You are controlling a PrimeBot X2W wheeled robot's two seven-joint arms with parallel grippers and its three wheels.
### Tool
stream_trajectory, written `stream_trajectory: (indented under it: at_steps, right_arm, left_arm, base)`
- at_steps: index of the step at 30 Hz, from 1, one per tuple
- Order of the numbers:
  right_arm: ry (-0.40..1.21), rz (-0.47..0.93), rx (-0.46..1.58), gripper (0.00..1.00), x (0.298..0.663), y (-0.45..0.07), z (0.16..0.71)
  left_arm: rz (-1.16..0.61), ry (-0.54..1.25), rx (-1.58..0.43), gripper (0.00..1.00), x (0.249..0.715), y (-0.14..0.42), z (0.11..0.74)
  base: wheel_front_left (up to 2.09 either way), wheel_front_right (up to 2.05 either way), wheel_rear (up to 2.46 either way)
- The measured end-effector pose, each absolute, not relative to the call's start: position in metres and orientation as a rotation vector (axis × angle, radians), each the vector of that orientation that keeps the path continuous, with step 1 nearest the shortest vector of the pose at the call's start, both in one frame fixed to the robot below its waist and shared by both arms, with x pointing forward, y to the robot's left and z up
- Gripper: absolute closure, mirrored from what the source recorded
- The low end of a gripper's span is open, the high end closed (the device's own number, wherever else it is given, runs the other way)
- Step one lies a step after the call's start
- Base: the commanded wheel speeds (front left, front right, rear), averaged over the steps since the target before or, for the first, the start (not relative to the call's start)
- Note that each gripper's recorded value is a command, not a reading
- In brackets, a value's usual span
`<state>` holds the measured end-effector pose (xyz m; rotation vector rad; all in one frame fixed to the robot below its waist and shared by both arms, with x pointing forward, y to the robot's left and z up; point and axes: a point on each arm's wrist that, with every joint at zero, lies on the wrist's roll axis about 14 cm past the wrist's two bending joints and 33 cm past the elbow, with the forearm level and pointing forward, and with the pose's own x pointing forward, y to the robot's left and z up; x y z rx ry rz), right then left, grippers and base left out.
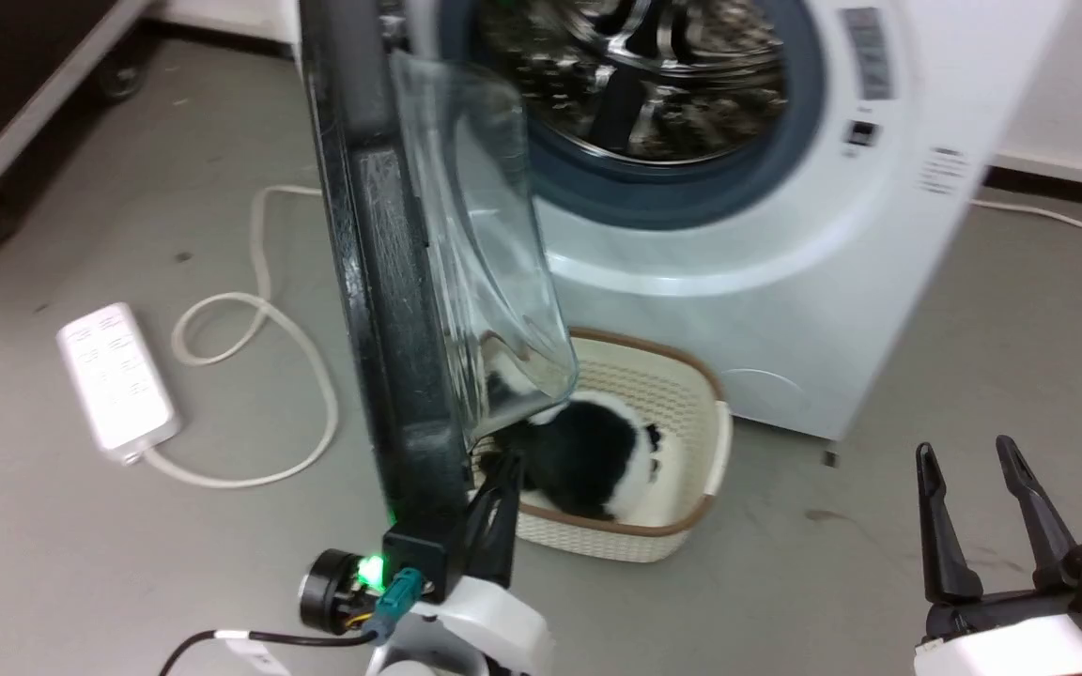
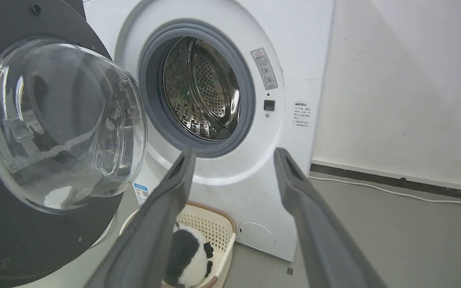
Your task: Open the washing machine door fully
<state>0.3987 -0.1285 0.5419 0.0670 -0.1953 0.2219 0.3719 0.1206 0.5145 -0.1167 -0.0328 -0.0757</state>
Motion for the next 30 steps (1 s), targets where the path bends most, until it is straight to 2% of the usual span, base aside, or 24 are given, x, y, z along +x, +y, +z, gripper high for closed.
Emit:
stream_trajectory:
  at_steps: [9, 16, 30]
  right_arm:
    - [-0.170, 0.379, 0.089, 0.00, 0.416, -0.071, 0.532]
    - [-0.123, 0.444, 0.105, 0.00, 0.431, -0.045, 0.511]
    - [-0.017, 0.418, 0.059, 0.00, 0.460, -0.070, 0.456]
  left_arm:
    - [0.167, -0.014, -0.116, 1.00, 0.348, 0.196, 0.506]
    - [0.358, 0.024, -0.068, 1.00, 0.339, 0.267, 0.495]
    - [0.631, 0.093, 0.098, 1.00, 0.352, 0.417, 0.502]
  base:
    - [0.00, 0.00, 0.00]
    - [0.00, 0.00, 0.00]
    - [0.00, 0.00, 0.00]
